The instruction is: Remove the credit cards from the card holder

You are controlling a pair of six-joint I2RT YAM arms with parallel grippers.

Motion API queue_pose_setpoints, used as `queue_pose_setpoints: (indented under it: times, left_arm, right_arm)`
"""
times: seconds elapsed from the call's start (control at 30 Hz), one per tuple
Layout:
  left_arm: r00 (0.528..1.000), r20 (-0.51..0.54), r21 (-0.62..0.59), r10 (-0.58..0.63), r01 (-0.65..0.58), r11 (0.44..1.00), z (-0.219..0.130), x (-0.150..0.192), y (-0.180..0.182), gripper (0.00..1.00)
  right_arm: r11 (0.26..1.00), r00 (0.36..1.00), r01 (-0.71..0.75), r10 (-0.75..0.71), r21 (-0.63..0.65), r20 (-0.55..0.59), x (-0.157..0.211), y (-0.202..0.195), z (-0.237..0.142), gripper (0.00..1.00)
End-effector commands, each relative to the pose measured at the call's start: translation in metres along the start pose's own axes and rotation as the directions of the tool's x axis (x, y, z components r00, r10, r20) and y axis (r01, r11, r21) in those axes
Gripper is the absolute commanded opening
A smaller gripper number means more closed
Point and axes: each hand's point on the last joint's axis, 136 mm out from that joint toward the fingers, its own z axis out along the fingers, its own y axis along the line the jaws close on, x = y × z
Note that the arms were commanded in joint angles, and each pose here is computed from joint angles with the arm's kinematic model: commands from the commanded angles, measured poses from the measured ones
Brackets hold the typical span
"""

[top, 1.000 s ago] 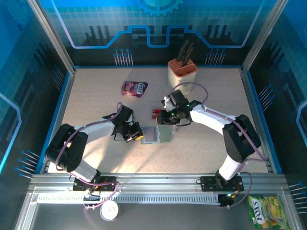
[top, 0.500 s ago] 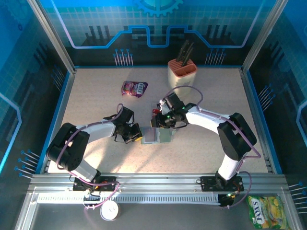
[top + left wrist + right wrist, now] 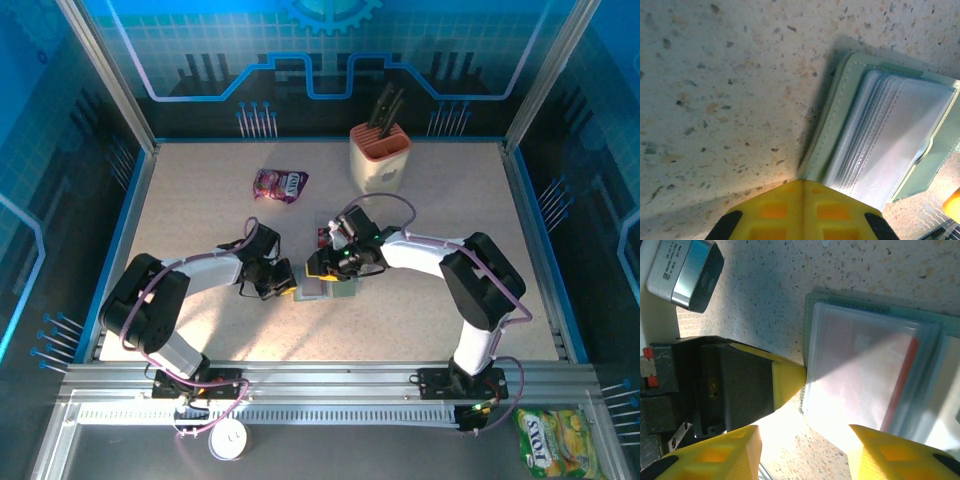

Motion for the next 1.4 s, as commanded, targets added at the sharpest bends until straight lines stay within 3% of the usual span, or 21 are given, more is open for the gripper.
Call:
queue_pose_setpoints:
  times: [0.0, 0.33, 0.83, 1.37]
  left_arm:
    - [1.000, 0.011, -0.069, 0.021, -0.020, 0.997, 0.002, 0.002, 0.018, 0.00]
    - [0.999, 0.000, -0.089, 0.039, -0.039, 0.995, 0.002, 0.003, 0.020, 0.00]
    - [0.999, 0.002, -0.089, 0.043, -0.042, 0.995, 0.002, 0.000, 0.017, 0.00]
    - [0.998, 0.036, -0.062, 0.055, -0.052, 0.997, -0.010, -0.005, 0.004, 0.00]
  right_arm:
    - [1.000, 0.999, -0.016, 0.015, -0.026, -0.031, 0.008, 0.001, 0.011, 0.49]
    - [1.000, 0.998, -0.020, 0.019, -0.013, -0.066, 0.011, -0.008, 0.024, 0.46]
    - [0.993, 0.998, -0.018, 0.025, 0.116, -0.064, 0.016, -0.033, 0.016, 0.46]
    - [0.993, 0.998, -0.031, 0.037, 0.114, -0.045, 0.016, -0.037, 0.010, 0.46]
